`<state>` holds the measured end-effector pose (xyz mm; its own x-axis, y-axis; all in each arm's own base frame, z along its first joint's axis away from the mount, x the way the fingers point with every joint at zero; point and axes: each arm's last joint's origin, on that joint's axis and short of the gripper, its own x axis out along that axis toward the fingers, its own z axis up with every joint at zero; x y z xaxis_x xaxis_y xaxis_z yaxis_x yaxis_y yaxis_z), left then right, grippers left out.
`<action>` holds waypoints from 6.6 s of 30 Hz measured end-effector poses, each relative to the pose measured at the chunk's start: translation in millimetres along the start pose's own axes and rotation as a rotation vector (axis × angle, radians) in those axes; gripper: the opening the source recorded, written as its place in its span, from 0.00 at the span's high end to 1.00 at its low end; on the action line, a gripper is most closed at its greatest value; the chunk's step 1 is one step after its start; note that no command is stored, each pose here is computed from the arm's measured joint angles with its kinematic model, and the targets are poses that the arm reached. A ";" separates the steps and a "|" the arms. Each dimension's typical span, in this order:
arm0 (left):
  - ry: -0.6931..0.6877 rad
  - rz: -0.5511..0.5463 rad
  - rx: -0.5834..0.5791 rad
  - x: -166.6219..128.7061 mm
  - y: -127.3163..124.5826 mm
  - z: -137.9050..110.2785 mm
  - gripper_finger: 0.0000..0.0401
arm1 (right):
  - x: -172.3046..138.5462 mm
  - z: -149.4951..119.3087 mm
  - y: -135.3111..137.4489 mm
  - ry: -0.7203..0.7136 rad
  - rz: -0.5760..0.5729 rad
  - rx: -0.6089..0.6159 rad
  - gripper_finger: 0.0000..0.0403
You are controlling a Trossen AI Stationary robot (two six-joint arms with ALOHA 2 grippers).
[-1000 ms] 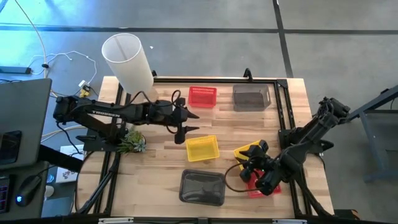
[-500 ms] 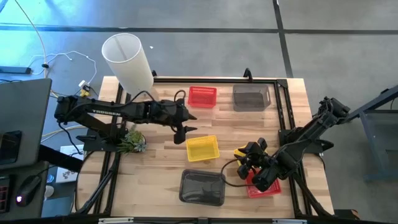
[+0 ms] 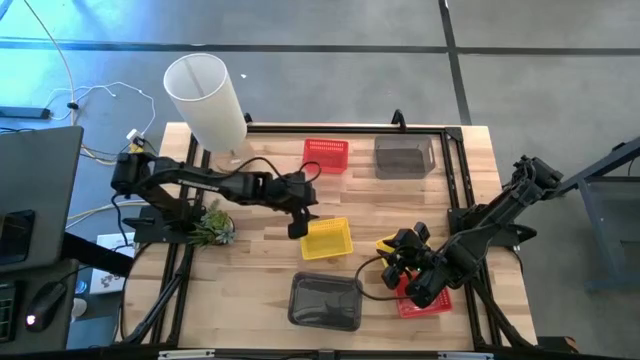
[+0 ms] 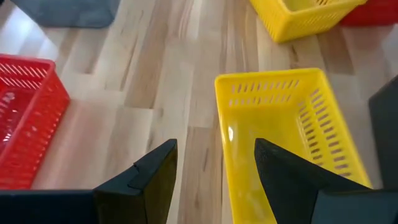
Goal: Stack baskets by color
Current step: Stack the left yellow bin into the stacked yellow bins
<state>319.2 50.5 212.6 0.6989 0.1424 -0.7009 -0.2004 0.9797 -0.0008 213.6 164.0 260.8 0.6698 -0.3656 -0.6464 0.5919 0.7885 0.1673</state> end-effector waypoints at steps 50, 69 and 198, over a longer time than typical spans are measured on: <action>0.250 -0.059 -0.061 52.1 -2.7 -37.4 0.55 | 0.0 0.3 1.4 -0.004 0.010 0.011 0.68; 0.208 -0.029 -0.096 50.7 -1.9 -32.7 0.99 | 8.7 10.9 3.9 -0.027 0.025 0.051 0.68; -0.109 0.165 0.086 -14.6 -25.3 24.0 0.61 | 10.2 56.9 -75.0 0.061 -0.441 0.082 1.00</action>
<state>330.5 27.0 240.0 0.7325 0.3120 -0.6051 -0.2622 0.9495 0.1721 201.7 73.0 284.0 0.3194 -0.6260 -0.7115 0.8498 0.5213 -0.0772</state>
